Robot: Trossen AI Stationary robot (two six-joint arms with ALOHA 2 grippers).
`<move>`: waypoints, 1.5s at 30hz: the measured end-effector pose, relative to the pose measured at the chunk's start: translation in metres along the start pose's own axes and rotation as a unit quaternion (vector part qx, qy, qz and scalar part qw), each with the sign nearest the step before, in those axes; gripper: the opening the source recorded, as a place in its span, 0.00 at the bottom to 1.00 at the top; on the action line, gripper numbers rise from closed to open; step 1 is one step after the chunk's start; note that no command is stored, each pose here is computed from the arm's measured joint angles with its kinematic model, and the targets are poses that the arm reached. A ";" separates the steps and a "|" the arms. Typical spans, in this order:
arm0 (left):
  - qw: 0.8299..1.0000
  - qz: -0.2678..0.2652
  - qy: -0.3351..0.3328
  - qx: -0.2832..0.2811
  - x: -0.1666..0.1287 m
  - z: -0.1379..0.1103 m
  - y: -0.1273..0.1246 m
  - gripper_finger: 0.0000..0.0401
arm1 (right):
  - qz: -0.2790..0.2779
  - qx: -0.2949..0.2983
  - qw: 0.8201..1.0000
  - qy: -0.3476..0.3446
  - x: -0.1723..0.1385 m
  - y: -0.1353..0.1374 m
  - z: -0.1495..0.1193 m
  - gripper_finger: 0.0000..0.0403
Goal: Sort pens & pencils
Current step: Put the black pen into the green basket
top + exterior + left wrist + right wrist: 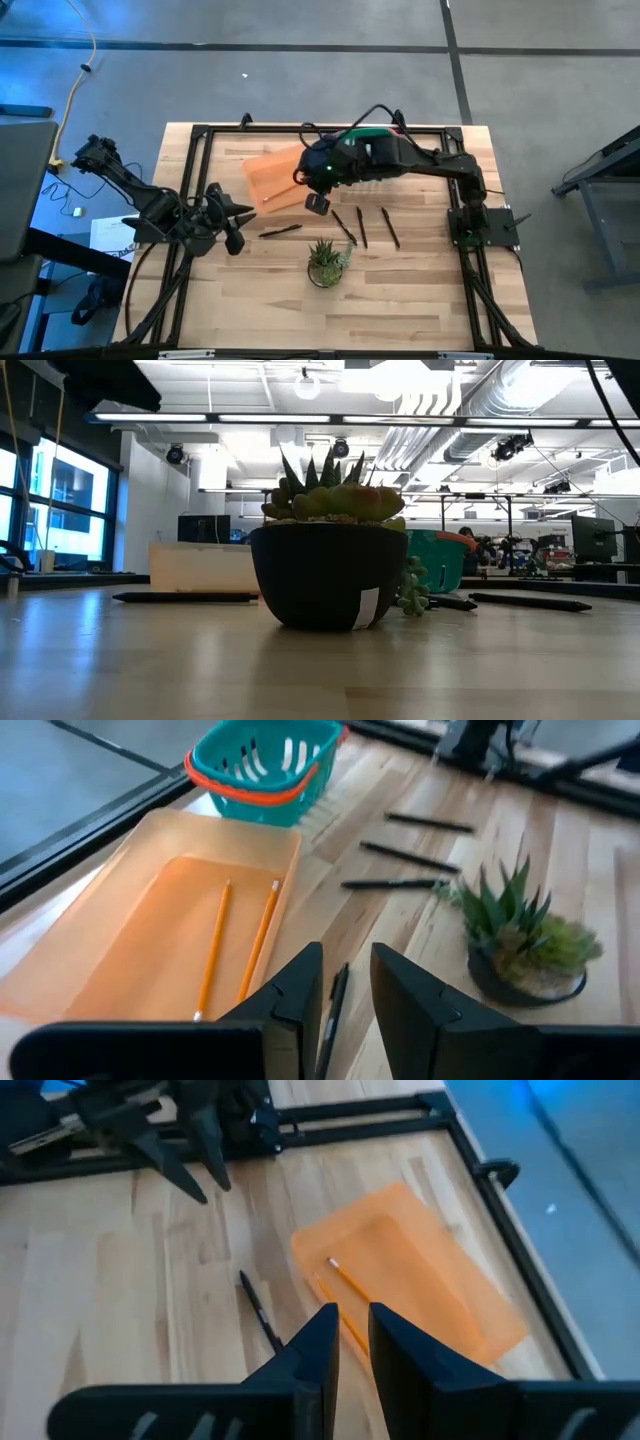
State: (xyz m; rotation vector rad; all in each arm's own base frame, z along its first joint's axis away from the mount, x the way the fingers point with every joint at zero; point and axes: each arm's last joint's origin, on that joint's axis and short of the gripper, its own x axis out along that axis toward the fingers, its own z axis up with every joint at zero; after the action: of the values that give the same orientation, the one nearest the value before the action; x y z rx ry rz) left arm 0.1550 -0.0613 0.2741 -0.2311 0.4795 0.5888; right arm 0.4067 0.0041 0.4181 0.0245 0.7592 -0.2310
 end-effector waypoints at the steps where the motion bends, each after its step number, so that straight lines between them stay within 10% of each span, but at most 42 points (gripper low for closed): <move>1: 1.000 -0.001 -0.005 -0.005 0.000 0.001 -0.001 0.19 | -0.003 -0.007 1.000 -0.005 -0.005 0.001 0.000 0.13; 26: 0.985 0.055 -0.112 -0.117 -0.001 0.010 0.000 0.19 | 0.033 -0.039 0.988 -0.144 -0.168 -0.036 -0.029 0.13; 37: 0.979 0.067 -0.138 -0.137 -0.002 0.012 0.000 0.19 | 0.113 0.040 0.945 -0.304 -0.172 -0.046 -0.121 0.13; 45: 0.974 0.080 -0.158 -0.143 -0.002 0.014 0.000 0.19 | 0.141 0.140 0.938 -0.285 -0.158 -0.052 -0.185 0.13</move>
State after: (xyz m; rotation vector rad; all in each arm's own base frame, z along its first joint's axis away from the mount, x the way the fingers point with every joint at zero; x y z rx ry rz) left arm 0.1587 -0.0575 0.2872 -0.3681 0.1021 0.8368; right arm 0.1591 0.0047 0.3956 0.3224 0.1341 -0.0608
